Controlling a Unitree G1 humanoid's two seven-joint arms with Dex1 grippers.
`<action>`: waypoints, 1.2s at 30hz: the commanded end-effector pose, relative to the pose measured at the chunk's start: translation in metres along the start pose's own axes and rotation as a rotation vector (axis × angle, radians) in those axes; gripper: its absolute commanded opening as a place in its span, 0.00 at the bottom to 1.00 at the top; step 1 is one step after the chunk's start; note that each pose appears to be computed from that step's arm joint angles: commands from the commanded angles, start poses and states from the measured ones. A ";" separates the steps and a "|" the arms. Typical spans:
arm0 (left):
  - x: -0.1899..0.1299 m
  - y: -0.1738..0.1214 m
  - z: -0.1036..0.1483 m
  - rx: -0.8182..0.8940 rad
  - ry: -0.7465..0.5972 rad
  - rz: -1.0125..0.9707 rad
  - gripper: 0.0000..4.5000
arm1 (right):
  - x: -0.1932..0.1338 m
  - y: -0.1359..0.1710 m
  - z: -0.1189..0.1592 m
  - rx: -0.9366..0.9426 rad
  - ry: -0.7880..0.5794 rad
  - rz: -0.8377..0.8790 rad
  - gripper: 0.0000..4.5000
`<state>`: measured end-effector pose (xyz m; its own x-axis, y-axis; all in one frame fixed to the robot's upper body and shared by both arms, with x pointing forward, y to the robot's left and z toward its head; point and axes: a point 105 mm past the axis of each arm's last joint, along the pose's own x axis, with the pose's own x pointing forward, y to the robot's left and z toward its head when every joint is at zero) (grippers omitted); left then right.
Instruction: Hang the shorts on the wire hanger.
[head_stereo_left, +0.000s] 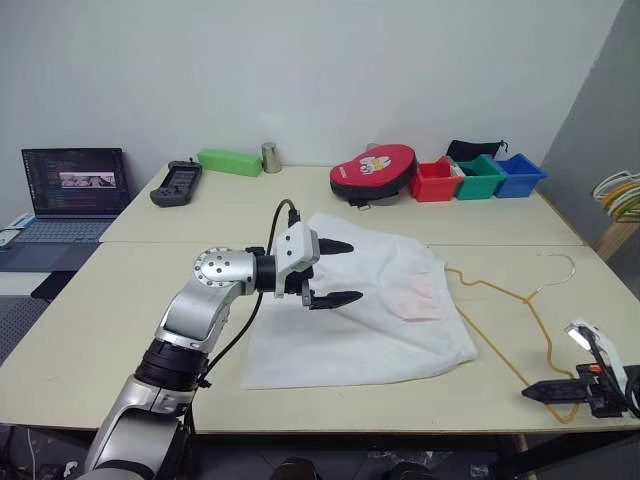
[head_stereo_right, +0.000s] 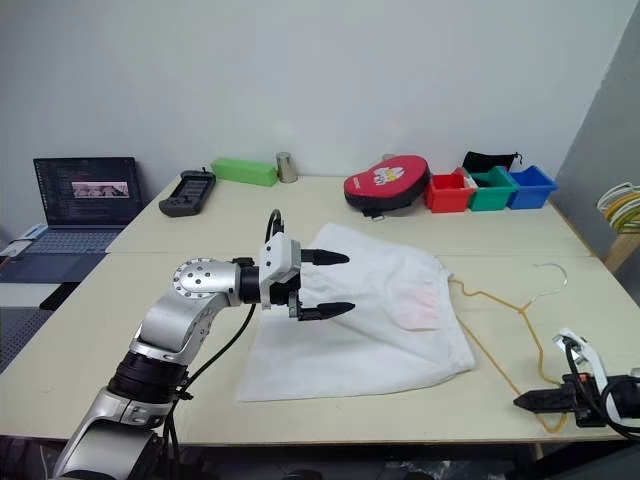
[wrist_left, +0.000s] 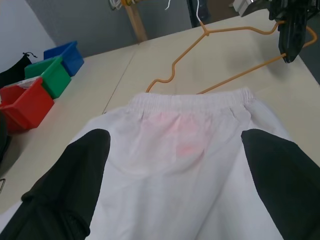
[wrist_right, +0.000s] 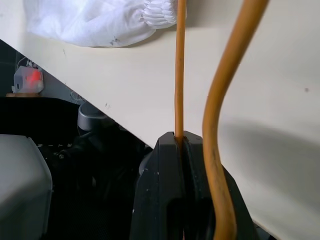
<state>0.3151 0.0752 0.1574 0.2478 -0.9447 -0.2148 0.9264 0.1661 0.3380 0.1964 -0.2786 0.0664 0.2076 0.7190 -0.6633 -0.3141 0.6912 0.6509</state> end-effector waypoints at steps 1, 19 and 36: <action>0.000 0.004 0.010 0.067 -0.007 -0.001 0.99 | 0.014 0.012 0.011 -0.038 0.014 0.059 0.00; -0.005 0.008 0.007 0.124 0.030 0.034 0.99 | 0.041 0.018 0.061 0.126 -0.080 0.179 0.00; -0.004 0.009 0.005 0.160 0.044 0.034 0.99 | 0.056 0.017 0.064 0.299 -0.090 0.219 0.00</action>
<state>0.3207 0.0817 0.1562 0.2910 -0.9230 -0.2516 0.8828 0.1577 0.4424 0.2576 -0.2247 0.0492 0.2344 0.8203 -0.5217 -0.0597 0.5478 0.8345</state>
